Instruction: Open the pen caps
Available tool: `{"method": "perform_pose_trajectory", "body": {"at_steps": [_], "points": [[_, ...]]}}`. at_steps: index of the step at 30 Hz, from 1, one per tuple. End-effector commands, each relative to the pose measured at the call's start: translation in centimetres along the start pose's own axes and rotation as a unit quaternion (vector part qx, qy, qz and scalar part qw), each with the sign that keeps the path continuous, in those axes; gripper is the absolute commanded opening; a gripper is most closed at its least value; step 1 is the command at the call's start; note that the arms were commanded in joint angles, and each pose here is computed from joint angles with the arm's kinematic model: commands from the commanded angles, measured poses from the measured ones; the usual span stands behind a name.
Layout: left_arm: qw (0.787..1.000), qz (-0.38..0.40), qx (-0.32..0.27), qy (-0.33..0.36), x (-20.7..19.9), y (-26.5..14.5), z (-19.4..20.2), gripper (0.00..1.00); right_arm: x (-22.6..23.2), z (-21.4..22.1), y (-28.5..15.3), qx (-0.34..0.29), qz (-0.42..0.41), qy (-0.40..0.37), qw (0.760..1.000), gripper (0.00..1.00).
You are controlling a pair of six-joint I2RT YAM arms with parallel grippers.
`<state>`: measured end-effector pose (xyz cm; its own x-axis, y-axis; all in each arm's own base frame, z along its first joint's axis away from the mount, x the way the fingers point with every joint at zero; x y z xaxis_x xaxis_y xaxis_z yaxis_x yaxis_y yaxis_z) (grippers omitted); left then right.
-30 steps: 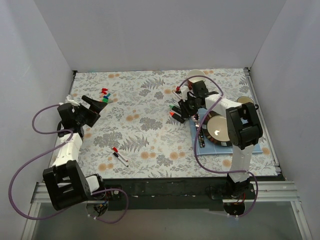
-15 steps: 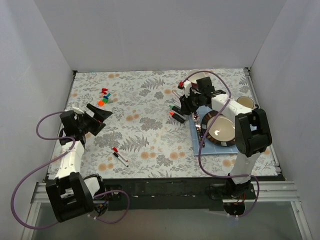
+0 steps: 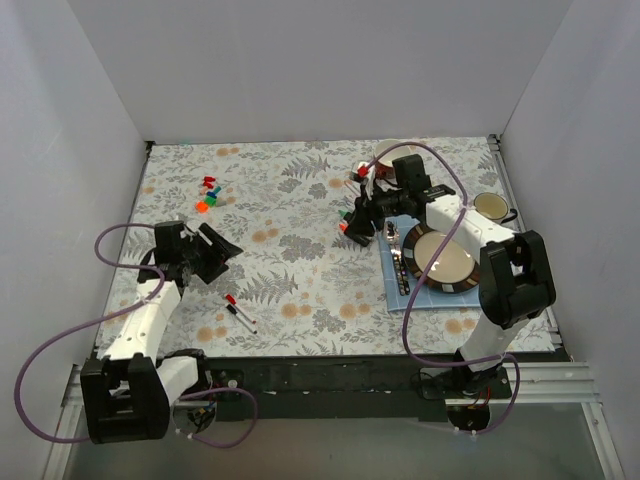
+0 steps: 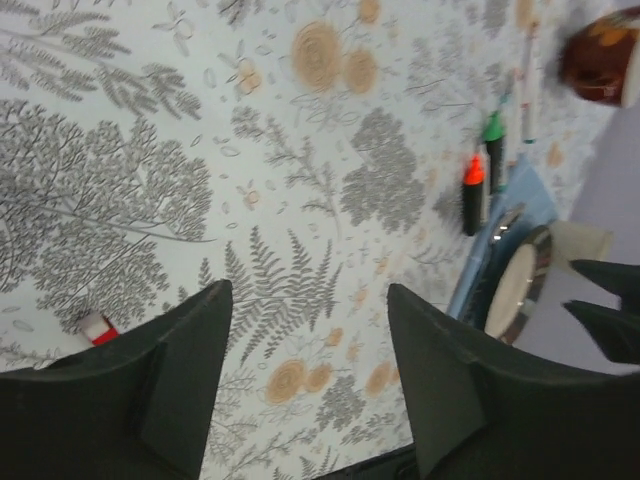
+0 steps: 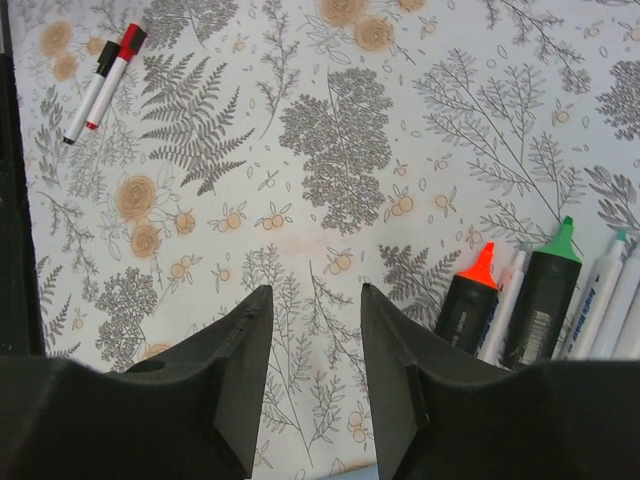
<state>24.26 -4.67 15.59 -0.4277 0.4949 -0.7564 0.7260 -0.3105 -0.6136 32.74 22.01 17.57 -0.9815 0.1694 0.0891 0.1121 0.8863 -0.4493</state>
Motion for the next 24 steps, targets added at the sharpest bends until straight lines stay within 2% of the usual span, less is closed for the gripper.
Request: {"method": "perform_pose_trajectory", "body": {"at_steps": [1, 2, 4, 5, 7, 11, 13, 16, 24], "points": [[0.985, -0.161, -0.054, -0.025, 2.2, 0.2, -0.2, 0.48, 1.7, -1.9, 0.5, -0.03, -0.031, -0.032, 0.999, 0.48], [0.982, -0.181, -0.045, -0.018, 2.3, 0.5, 0.5, 0.39, 1.8, -1.9, 0.7, -0.029, -0.034, -0.03, 0.999, 0.48], [0.975, -0.213, -0.051, -0.021, 2.8, 0.2, 0.8, 0.36, 2.2, -2.0, 1.2, -0.028, -0.04, -0.034, 0.998, 0.48], [0.974, -0.22, -0.058, -0.019, 3.0, 0.2, 0.7, 0.28, 2.4, -2.0, 1.3, -0.027, -0.043, -0.035, 0.998, 0.48], [0.971, -0.227, -0.067, -0.022, 3.1, 0.0, 0.8, 0.25, 2.7, -2.1, 1.6, -0.025, -0.047, -0.038, 0.998, 0.48], [0.964, -0.258, -0.066, -0.022, 3.9, 0.0, 1.1, 0.26, 2.9, -2.1, 1.9, -0.024, -0.051, -0.04, 0.998, 0.48], [0.958, -0.279, -0.06, -0.023, 4.5, 0.2, 1.5, 0.34, 3.0, -2.0, 2.0, -0.023, -0.052, -0.04, 0.998, 0.48], [0.954, -0.293, -0.052, -0.02, 5.1, 0.4, 1.8, 0.38, 3.0, -2.0, 2.1, -0.022, -0.052, -0.039, 0.998, 0.48], [0.952, -0.303, -0.03, -0.008, 5.4, 1.4, 2.5, 0.39, 2.8, -1.8, 2.1, -0.019, -0.051, -0.037, 0.998, 0.48]]}}
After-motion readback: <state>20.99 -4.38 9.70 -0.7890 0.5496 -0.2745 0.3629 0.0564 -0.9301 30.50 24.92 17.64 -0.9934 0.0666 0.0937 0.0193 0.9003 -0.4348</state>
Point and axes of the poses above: each gripper's point midway between its finger pads, its own y axis out along the fingers, its own x axis along the line the jaws close on, z = x × y, the point moved 6 cm from there along -y, back along the fingers, and after that the axes turned 10 degrees about -y, right-handed, at the moved point
